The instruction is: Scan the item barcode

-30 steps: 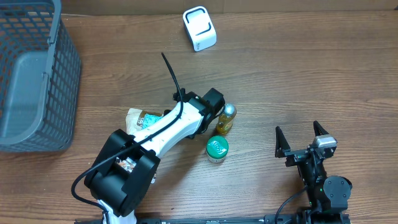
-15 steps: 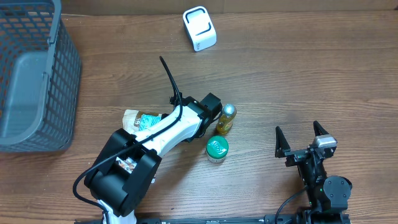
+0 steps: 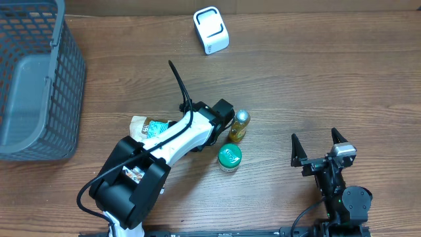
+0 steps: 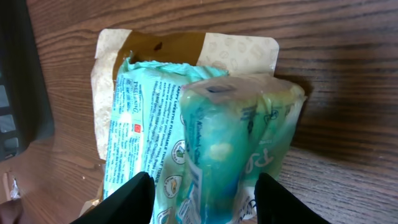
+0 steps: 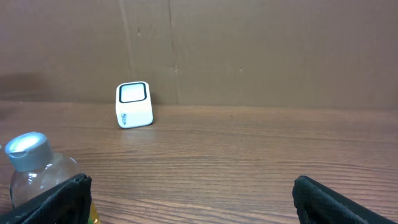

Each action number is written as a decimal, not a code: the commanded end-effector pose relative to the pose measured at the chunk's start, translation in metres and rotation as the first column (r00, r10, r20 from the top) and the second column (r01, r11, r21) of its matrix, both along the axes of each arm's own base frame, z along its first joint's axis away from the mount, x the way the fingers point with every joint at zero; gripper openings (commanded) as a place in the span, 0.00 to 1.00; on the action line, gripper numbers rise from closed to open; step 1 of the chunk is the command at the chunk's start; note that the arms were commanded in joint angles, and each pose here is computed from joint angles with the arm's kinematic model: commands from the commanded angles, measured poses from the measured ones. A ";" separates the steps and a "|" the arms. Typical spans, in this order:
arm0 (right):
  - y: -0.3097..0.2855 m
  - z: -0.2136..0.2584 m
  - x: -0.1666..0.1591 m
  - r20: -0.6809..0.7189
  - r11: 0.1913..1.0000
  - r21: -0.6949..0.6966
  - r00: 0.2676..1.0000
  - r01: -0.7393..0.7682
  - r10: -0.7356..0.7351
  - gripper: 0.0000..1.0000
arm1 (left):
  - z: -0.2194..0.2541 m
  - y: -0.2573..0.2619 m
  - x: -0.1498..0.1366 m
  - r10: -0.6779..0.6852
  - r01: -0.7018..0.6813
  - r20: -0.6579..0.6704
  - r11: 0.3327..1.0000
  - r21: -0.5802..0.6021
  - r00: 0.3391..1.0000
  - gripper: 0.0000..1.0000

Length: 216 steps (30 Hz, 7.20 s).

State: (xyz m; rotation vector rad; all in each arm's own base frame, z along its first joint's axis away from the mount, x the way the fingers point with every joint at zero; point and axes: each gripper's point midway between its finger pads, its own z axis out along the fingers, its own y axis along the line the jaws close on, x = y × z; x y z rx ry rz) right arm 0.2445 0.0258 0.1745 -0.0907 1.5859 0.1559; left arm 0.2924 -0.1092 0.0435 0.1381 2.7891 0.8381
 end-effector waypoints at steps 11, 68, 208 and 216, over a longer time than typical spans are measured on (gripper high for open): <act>-0.002 -0.002 0.000 0.006 1.000 -0.005 1.000 0.009 -0.009 1.00 | 0.060 -0.028 0.038 0.054 -0.037 0.074 0.976 -0.214 0.996 0.61; -0.002 -0.002 0.000 0.006 1.000 -0.005 1.000 0.009 -0.009 1.00 | 0.152 0.122 0.118 0.417 -0.271 0.169 0.798 -0.539 0.893 1.00; 0.036 0.144 0.062 -0.868 0.926 0.300 0.469 0.231 0.164 1.00 | 0.152 0.122 0.118 0.417 -0.270 0.169 0.798 -0.539 0.893 1.00; 0.060 0.135 0.060 -0.884 0.953 0.253 0.441 0.166 0.158 1.00 | 0.152 0.122 0.118 0.417 -0.270 0.169 0.798 -0.539 0.893 1.00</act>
